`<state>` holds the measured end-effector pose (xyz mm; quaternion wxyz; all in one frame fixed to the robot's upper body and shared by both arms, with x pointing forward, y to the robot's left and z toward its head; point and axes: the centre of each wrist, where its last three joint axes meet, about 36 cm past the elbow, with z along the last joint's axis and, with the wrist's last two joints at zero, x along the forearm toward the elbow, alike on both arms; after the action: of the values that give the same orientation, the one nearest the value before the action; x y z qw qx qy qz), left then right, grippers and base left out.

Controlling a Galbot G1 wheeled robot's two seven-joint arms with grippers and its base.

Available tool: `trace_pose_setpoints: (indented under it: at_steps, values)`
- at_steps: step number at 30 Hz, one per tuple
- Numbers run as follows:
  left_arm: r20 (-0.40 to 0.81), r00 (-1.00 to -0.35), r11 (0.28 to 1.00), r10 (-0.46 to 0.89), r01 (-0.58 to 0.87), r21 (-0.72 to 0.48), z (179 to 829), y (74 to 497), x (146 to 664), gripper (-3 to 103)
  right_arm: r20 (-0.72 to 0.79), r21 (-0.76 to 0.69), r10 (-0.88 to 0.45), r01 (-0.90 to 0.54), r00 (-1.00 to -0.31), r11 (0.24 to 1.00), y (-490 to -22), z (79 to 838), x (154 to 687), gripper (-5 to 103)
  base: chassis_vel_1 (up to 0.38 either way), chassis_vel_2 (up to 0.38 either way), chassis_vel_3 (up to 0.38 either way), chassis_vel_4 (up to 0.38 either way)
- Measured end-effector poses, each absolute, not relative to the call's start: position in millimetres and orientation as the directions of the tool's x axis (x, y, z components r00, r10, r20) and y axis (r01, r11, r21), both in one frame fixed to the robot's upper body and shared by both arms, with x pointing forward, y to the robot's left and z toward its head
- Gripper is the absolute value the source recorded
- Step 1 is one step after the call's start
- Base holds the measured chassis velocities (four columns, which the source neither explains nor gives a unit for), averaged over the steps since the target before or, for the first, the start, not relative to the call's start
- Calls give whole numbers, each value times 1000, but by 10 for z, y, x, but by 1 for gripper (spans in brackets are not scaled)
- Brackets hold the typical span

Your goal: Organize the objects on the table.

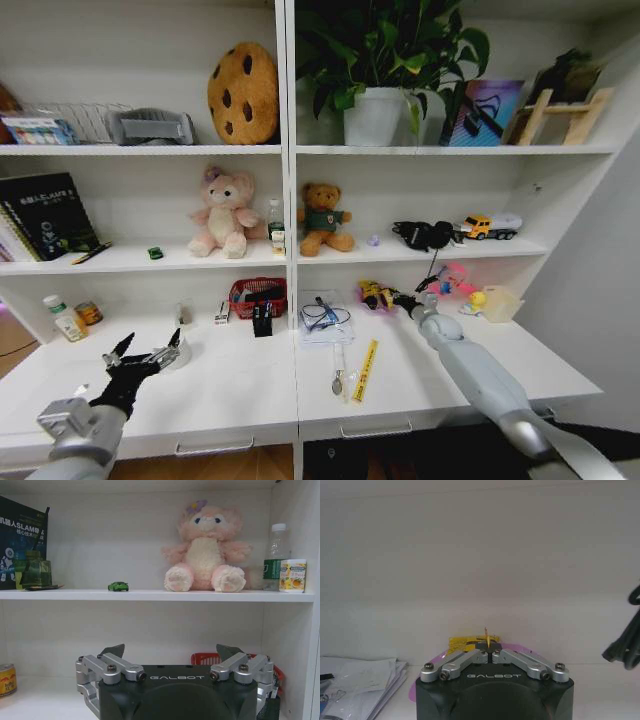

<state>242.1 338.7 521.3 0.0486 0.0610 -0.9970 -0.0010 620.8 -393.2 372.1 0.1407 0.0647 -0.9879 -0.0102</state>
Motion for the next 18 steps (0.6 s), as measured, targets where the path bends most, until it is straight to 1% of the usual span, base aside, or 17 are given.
trace_pose_setpoints:
  at_steps: [10, 11, 13, 14, 15, 16, 18]
  values:
    - [97, -988, 993, -122, -122, 8, 5213, 3387, 2421, 100, 237, 10, -123, -124, -964, 992, -3714, 3387, 6327, 0, 0, 0, 0, 0]
    - [97, -988, 993, -122, -122, 8, 5213, 3387, 2421, 100, 231, 13, -114, -114, -966, 993, -3705, 3370, 6327, 5, 0, 0, 0, 0]
    - [97, -988, 993, -122, -122, 8, 5213, 3387, 2421, 100, 230, 14, -113, -113, -967, 994, -3704, 3367, 6326, 5, 0, 0, 0, 0]
    - [97, -988, 993, -122, -122, 8, 5213, 3387, 2421, 100, 229, 18, -105, -104, -968, 994, -3719, 3357, 6308, 16, 0, 0, 0, 0]
    - [97, -988, 993, -122, -122, 8, 5213, 3387, 2421, 100, 226, 16, -100, -99, -969, 995, -3732, 3359, 6292, 16, 0, 0, 0, 0]
    - [97, -988, 993, -122, -122, 8, 5213, 3387, 2421, 100, 218, 10, -93, -93, -972, 996, -3770, 3382, 6260, 27, 0, 0, 0, 0]
    - [97, -988, 993, -122, -122, 8, 5213, 3387, 2421, 100, 207, 6, -88, -89, -974, 996, -3812, 3415, 6226, 27, 0, 0, 0, 0]
